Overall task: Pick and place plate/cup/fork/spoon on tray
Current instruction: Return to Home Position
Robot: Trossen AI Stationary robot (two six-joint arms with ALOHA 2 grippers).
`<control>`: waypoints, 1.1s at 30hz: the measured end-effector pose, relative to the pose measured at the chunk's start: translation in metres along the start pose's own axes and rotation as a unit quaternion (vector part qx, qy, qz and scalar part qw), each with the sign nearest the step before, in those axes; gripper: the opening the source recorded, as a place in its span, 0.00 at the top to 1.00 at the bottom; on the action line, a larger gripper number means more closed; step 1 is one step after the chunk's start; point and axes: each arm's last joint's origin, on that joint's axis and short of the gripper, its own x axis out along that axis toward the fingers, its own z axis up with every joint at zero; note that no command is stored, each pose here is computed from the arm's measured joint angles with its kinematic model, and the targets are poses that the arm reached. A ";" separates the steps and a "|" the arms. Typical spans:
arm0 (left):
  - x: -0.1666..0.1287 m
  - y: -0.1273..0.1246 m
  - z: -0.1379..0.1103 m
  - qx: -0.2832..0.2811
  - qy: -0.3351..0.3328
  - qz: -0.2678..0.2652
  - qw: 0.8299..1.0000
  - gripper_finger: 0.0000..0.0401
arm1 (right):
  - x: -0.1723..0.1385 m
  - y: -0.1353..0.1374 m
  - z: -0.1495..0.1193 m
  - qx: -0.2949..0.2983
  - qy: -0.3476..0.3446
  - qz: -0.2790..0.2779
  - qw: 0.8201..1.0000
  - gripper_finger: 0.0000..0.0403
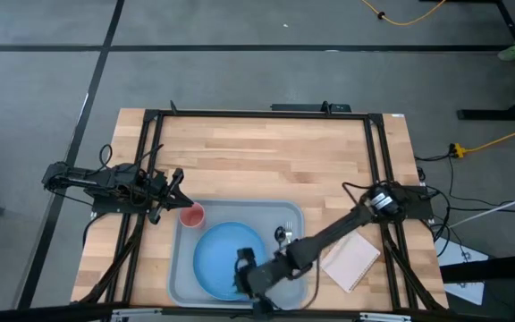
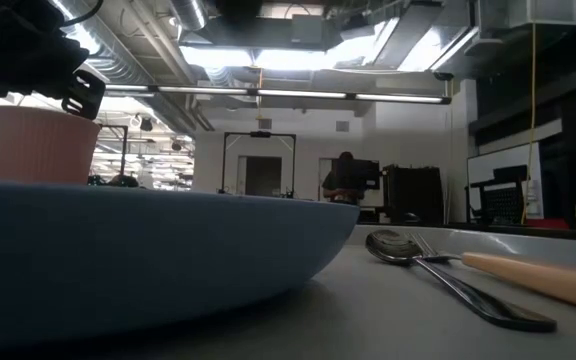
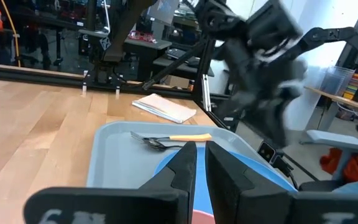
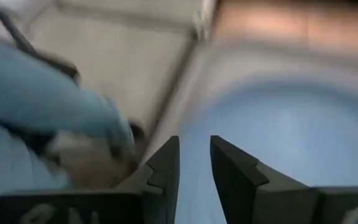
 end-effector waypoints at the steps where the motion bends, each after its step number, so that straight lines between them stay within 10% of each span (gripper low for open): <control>1: 0.000 0.000 0.000 0.000 0.000 0.000 1.000 0.93 | 0.002 -0.009 -0.004 0.010 0.025 -0.002 1.000 0.77; 11: 0.000 0.000 0.000 0.000 -0.001 -0.001 1.000 0.93 | -0.063 -0.046 -0.007 -0.060 0.052 -0.005 0.997 0.77; 22: 0.000 0.001 0.000 0.000 -0.003 0.011 1.000 0.93 | -0.167 -0.093 -0.142 0.035 -0.072 -0.059 0.995 0.77; 33: 0.000 0.001 0.001 0.000 -0.006 0.014 1.000 0.93 | -0.241 -0.136 -0.218 0.070 -0.133 -0.172 0.974 0.77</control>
